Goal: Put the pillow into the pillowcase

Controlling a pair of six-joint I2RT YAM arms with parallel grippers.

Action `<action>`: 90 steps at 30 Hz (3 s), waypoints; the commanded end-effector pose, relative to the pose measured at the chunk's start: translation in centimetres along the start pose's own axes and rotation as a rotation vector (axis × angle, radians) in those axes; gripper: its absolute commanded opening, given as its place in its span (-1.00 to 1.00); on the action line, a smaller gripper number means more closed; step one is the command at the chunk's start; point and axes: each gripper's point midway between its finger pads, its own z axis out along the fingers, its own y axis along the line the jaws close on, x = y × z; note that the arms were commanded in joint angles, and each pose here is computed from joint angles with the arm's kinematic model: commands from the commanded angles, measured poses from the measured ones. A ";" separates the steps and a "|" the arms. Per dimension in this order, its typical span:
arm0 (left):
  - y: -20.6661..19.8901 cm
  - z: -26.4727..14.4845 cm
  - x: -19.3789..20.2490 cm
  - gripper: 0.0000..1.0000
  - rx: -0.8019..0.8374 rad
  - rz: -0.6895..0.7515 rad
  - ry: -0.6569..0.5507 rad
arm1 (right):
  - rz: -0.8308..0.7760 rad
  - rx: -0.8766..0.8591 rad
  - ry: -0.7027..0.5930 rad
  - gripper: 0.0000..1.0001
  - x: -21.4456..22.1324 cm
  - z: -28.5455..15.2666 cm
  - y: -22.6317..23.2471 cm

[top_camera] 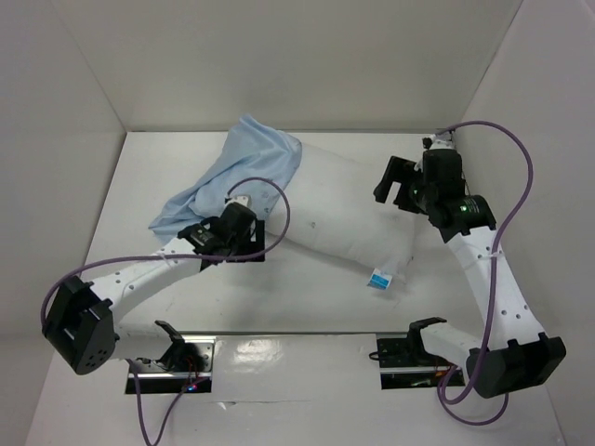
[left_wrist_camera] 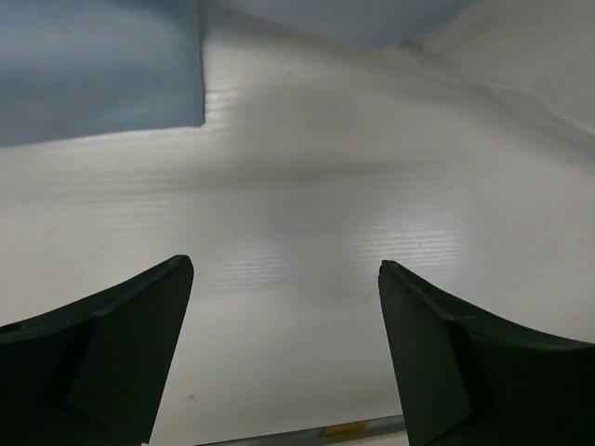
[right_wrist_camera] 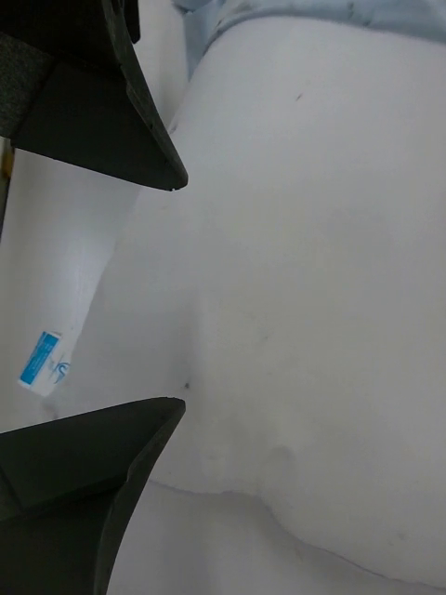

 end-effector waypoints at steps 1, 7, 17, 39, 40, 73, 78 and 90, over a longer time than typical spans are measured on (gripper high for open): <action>-3.5 -0.9 -5.5 0.89 0.119 -0.116 -0.250 | -0.009 0.027 0.105 1.00 3.2 0.0 -1.3; -4.1 2.9 -5.2 0.89 0.106 -0.076 -0.287 | 0.046 0.112 0.200 1.00 7.0 -0.1 -4.0; -1.7 7.8 -6.6 0.66 -0.074 -0.030 -0.327 | 0.173 0.064 0.301 1.00 10.7 -0.1 -6.1; 3.1 7.3 -9.7 0.56 -0.204 -0.117 -0.409 | 0.221 0.012 0.367 1.00 11.8 2.4 -6.8; 3.1 7.3 -9.7 0.56 -0.206 -0.107 -0.408 | 0.221 0.012 0.367 1.00 11.5 2.6 -6.7; 1.3 8.1 -14.0 -1.00 -0.077 -0.106 -0.372 | 0.300 -0.091 0.367 0.83 13.9 5.5 -5.5; -4.6 3.8 -17.7 -1.00 0.187 -0.012 -0.397 | 0.241 -0.303 0.209 -0.69 6.3 7.3 -0.7; -17.2 -10.3 -25.3 -1.00 0.733 0.212 -0.379 | 0.045 -0.328 -0.039 -1.00 -4.4 6.2 7.3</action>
